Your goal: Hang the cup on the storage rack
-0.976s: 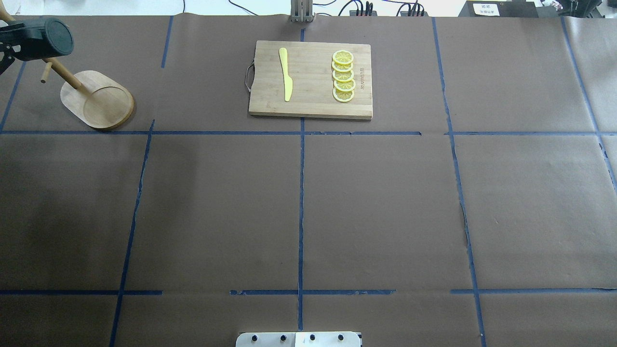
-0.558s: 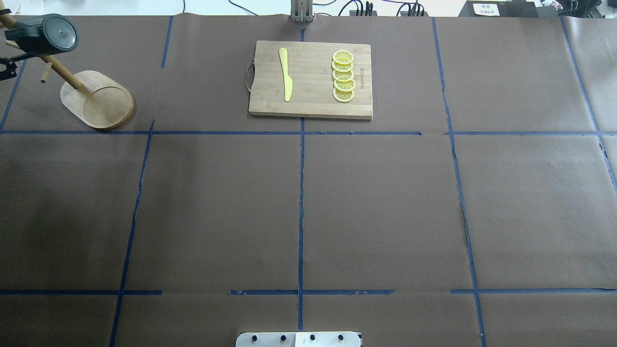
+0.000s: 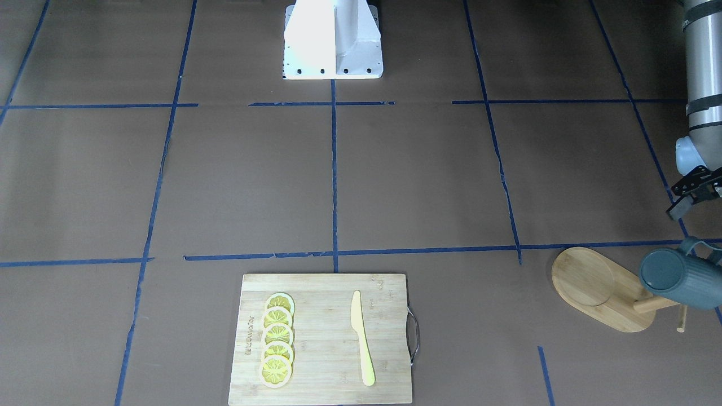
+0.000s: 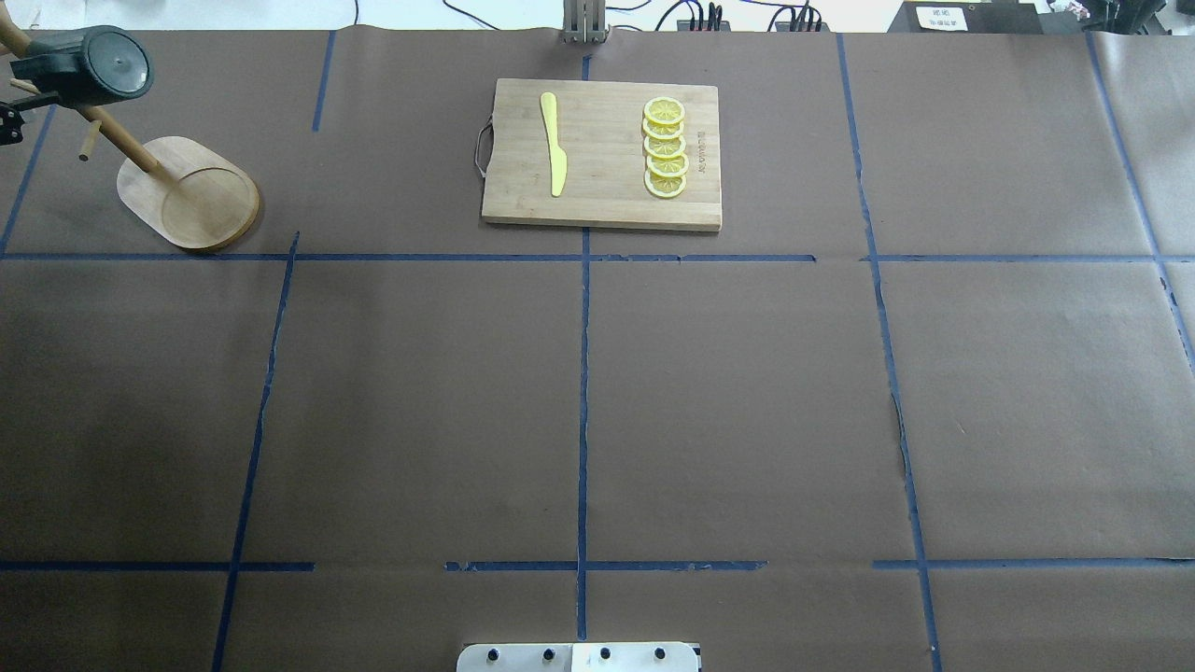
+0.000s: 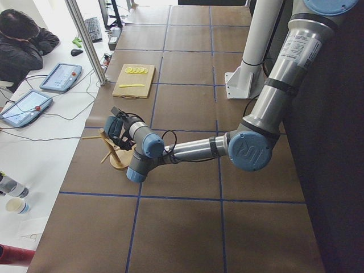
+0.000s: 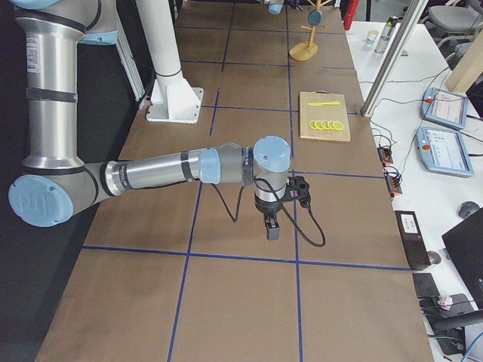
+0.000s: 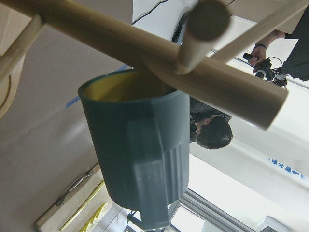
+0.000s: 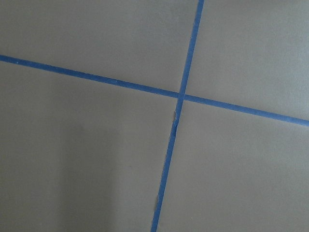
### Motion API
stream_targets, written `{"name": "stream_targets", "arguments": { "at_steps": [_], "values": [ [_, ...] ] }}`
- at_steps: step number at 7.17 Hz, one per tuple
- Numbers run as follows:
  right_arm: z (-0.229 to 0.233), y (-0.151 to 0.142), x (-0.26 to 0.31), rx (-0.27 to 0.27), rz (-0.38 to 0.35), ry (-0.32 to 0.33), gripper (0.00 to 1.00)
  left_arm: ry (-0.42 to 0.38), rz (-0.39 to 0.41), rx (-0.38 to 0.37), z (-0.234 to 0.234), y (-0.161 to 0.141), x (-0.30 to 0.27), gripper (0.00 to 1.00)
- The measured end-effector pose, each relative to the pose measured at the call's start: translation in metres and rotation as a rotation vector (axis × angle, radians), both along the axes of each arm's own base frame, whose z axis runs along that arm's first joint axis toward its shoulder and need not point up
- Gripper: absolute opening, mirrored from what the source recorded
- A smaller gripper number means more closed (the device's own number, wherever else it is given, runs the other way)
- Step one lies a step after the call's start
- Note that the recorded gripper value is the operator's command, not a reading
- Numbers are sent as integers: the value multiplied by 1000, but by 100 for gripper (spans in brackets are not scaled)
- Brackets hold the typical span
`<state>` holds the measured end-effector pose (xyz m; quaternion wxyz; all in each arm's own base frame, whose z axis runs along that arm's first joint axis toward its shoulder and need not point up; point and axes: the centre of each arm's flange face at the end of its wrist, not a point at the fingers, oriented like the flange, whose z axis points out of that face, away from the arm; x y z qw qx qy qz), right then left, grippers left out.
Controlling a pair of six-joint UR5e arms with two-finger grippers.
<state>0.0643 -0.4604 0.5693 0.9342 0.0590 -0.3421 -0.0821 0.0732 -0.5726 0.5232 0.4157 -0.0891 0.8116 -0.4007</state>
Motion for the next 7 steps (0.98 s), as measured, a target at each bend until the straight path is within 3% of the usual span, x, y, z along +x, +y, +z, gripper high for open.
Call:
{"name": "stream_targets", "arguments": {
  "at_steps": [1, 3, 4, 6, 7],
  "values": [
    [0, 0, 0, -1, 0, 0, 100, -108, 20, 95, -3, 3, -11, 100],
    [2, 1, 0, -5, 1, -1, 100, -444, 78, 349, 5, 0, -34, 100],
    [2, 1, 0, -7, 1, -2, 100, -572, 93, 461, 11, -5, -45, 100],
    [3, 1, 0, -9, 1, -4, 100, -742, 126, 613, 40, -4, -49, 99],
    [3, 1, 0, -9, 2, -4, 100, -813, 151, 663, 65, 3, -47, 93]
  ]
}}
